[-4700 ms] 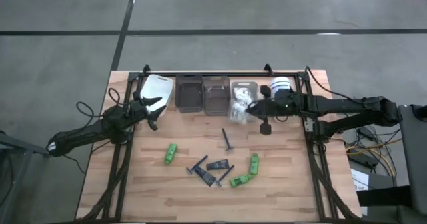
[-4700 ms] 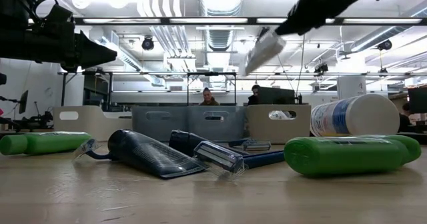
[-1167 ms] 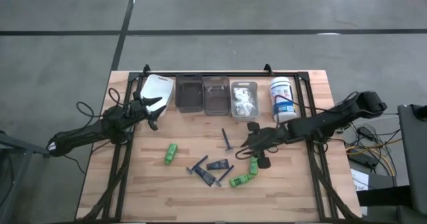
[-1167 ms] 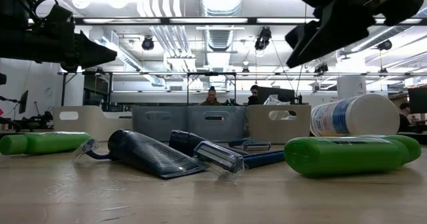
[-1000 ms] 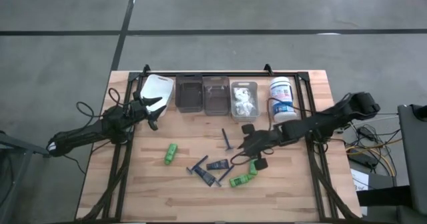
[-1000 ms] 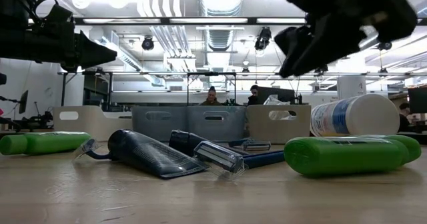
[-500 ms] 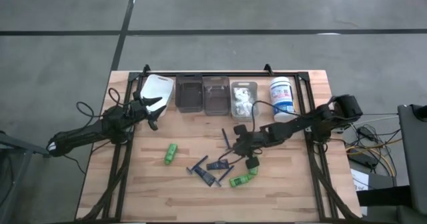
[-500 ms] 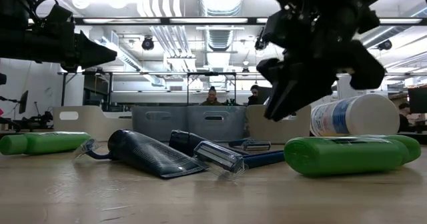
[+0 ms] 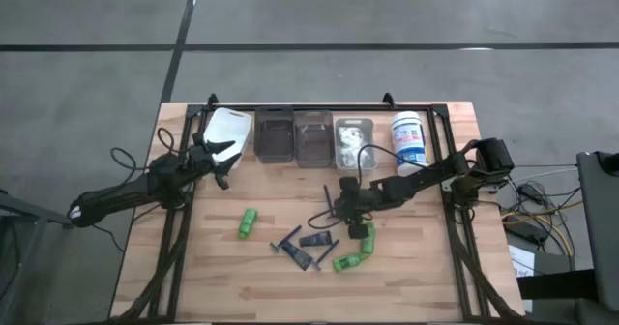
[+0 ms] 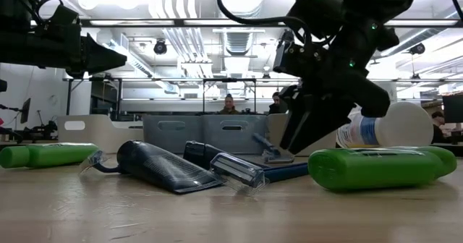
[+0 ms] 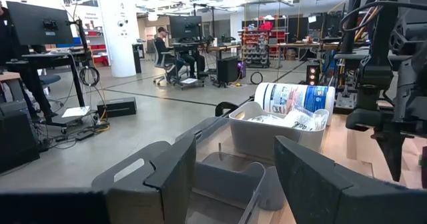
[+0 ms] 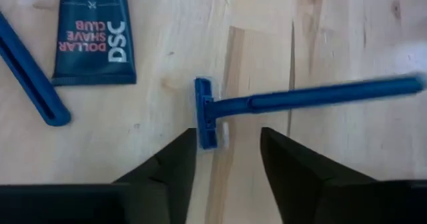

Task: Pick & Place Travel size toiletries
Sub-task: Put the top razor into the right black bin, then put the right razor into the right black bin

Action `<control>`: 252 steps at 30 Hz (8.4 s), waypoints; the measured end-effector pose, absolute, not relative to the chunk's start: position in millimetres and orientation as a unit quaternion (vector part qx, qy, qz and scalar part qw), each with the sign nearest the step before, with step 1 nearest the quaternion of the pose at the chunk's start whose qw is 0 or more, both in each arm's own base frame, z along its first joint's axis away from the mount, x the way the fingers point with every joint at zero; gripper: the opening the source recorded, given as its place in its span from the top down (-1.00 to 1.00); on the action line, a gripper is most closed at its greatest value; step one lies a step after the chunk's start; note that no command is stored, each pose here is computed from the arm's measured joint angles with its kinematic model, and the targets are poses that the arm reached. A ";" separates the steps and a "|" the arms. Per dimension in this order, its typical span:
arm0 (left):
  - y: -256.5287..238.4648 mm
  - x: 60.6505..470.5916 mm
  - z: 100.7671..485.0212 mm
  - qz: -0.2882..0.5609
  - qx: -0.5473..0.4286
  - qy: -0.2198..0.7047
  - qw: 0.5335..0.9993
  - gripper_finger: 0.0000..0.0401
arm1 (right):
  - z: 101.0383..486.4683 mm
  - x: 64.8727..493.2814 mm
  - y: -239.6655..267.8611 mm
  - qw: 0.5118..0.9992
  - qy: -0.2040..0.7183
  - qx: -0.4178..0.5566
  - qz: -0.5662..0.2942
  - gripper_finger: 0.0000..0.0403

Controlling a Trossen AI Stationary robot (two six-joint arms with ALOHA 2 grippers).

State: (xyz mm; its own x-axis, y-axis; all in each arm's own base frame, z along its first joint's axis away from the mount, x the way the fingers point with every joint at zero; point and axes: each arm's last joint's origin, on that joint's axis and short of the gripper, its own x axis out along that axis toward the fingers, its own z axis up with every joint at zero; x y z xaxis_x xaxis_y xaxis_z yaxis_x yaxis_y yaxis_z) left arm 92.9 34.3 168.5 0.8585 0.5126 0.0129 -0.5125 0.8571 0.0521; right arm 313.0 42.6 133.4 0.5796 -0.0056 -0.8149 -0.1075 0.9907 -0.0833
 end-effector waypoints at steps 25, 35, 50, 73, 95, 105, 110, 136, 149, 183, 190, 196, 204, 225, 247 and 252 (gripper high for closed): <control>34.4 92.9 168.5 0.266 0.027 0.001 0.964 -0.03 | 141.6 313.3 43.2 0.882 0.465 -0.065 0.040 -0.23; 34.4 92.9 168.5 0.266 0.027 0.001 0.964 -0.03 | 143.4 311.1 43.9 0.881 0.472 -0.034 0.024 -0.06; 34.4 92.9 168.5 0.266 0.027 0.001 0.964 -0.03 | 134.7 311.5 51.8 0.876 0.482 0.002 0.012 -0.03; 34.3 92.9 168.5 0.266 0.027 0.001 0.964 -0.03 | 115.8 321.6 59.0 0.880 0.473 0.032 0.002 0.24; 34.4 92.9 168.5 0.266 0.027 0.001 0.964 -0.03 | 175.9 327.1 46.0 0.861 0.506 -0.015 0.053 0.85; 34.4 92.9 168.5 0.266 0.027 0.001 0.964 -0.03 | 248.4 311.7 22.0 0.914 0.398 -0.030 0.070 0.87; 34.4 92.9 168.5 0.266 0.027 0.001 0.964 -0.03 | 280.5 300.3 9.9 0.932 0.354 -0.051 0.063 0.87; 34.4 92.9 168.5 0.266 0.027 0.001 0.964 -0.03 | 275.5 319.7 -52.1 0.913 0.393 -0.109 0.016 0.86; 34.4 92.9 168.5 0.266 0.027 0.001 0.964 -0.03 | 246.1 358.3 -116.5 0.887 0.446 -0.119 -0.017 0.86; 34.3 92.9 168.5 0.266 0.027 0.001 0.964 -0.03 | 186.8 388.0 -140.0 0.867 0.488 -0.086 -0.050 0.46; 34.4 92.9 168.5 0.266 0.027 0.001 0.964 -0.03 | 187.3 387.5 -139.8 0.867 0.489 -0.084 -0.050 0.18; 34.4 92.9 168.6 0.266 0.027 0.001 0.964 -0.03 | 203.0 380.5 -136.9 0.868 0.486 -0.089 -0.043 0.02; 34.4 92.9 168.6 0.266 0.027 0.001 0.964 -0.03 | 254.6 351.9 -126.5 0.877 0.472 -0.073 -0.057 -0.03; 34.4 92.9 168.5 0.266 0.027 0.001 0.964 -0.03 | 303.4 324.2 -109.7 0.911 0.403 -0.047 -0.073 0.26; 34.4 92.9 168.6 0.266 0.027 0.001 0.964 -0.03 | 283.7 345.3 -41.9 0.937 0.347 -0.016 0.037 0.70; 34.4 92.9 168.6 0.266 0.027 0.001 0.964 -0.03 | 283.2 345.6 -35.2 0.935 0.350 -0.022 0.047 0.79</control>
State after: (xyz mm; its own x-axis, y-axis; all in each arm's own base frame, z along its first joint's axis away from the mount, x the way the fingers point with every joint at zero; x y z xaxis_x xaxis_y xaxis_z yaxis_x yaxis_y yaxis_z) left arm 92.9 34.4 168.6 0.8583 0.5129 0.0131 -0.5129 0.8569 0.0520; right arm 345.6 -35.2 283.2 0.7502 0.0728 -0.6572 -0.1038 0.9946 -0.0084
